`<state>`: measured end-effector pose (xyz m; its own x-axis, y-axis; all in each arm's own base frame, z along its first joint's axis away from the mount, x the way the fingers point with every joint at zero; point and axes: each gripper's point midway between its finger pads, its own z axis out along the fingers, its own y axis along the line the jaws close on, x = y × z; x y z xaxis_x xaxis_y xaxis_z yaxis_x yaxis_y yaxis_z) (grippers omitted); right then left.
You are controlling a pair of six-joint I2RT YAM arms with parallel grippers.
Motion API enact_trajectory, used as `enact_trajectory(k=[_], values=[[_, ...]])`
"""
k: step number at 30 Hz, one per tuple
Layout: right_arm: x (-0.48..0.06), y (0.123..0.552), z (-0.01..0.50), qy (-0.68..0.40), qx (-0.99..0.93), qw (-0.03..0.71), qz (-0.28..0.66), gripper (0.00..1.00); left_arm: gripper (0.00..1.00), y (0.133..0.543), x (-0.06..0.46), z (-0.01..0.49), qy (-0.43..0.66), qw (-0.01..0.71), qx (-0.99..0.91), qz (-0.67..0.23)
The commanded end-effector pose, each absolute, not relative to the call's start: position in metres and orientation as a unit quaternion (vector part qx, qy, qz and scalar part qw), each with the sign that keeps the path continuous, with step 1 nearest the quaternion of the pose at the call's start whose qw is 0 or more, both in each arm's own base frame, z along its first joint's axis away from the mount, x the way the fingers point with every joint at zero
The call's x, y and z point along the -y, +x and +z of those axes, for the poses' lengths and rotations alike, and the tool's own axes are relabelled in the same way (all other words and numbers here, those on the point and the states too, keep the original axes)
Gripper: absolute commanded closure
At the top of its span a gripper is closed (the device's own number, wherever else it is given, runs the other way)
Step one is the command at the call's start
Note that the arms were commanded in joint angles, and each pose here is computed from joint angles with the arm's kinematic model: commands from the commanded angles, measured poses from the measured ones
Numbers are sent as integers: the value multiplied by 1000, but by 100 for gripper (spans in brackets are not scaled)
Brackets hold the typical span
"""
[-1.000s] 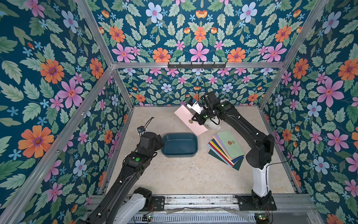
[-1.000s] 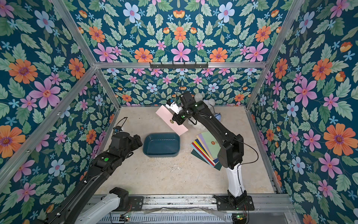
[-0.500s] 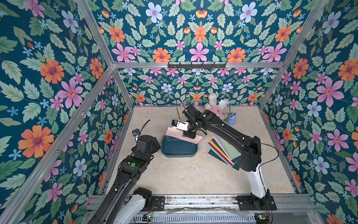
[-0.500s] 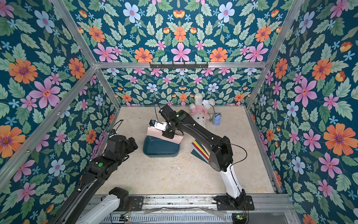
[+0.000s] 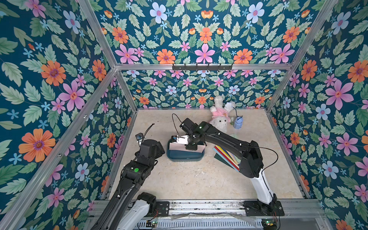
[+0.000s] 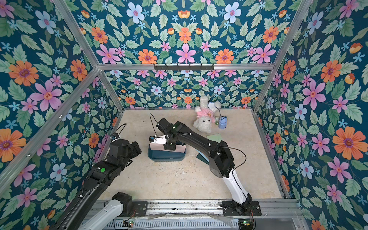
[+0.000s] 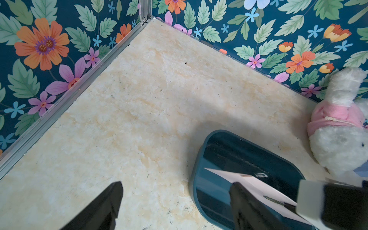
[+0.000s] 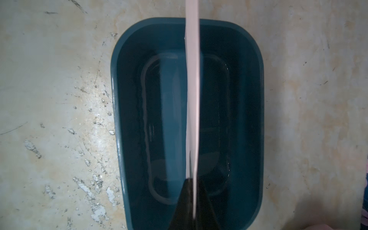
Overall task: Put the sealed envelopes into the storage box
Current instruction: Place the envelope in the storage box.
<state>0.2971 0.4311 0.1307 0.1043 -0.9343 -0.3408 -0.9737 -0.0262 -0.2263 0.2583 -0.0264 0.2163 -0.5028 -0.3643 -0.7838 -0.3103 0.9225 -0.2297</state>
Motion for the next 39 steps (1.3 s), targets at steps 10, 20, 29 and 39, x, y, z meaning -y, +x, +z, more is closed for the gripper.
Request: enact_trajectory(k=[10, 20, 29, 39], values=[[-437, 298, 113, -734, -646, 212, 11, 98, 10, 259, 29, 214, -187, 457, -869, -34], [-436, 306, 115, -731, -643, 229, -12, 76, 10, 259, 32, 212, -185, 453, -871, -40], [-439, 322, 121, -724, -639, 257, -40, 69, 10, 259, 33, 211, -184, 451, -872, -41], [-435, 372, 133, -660, -678, 315, -80, 42, 10, 260, 35, 209, -182, 448, -874, -46]])
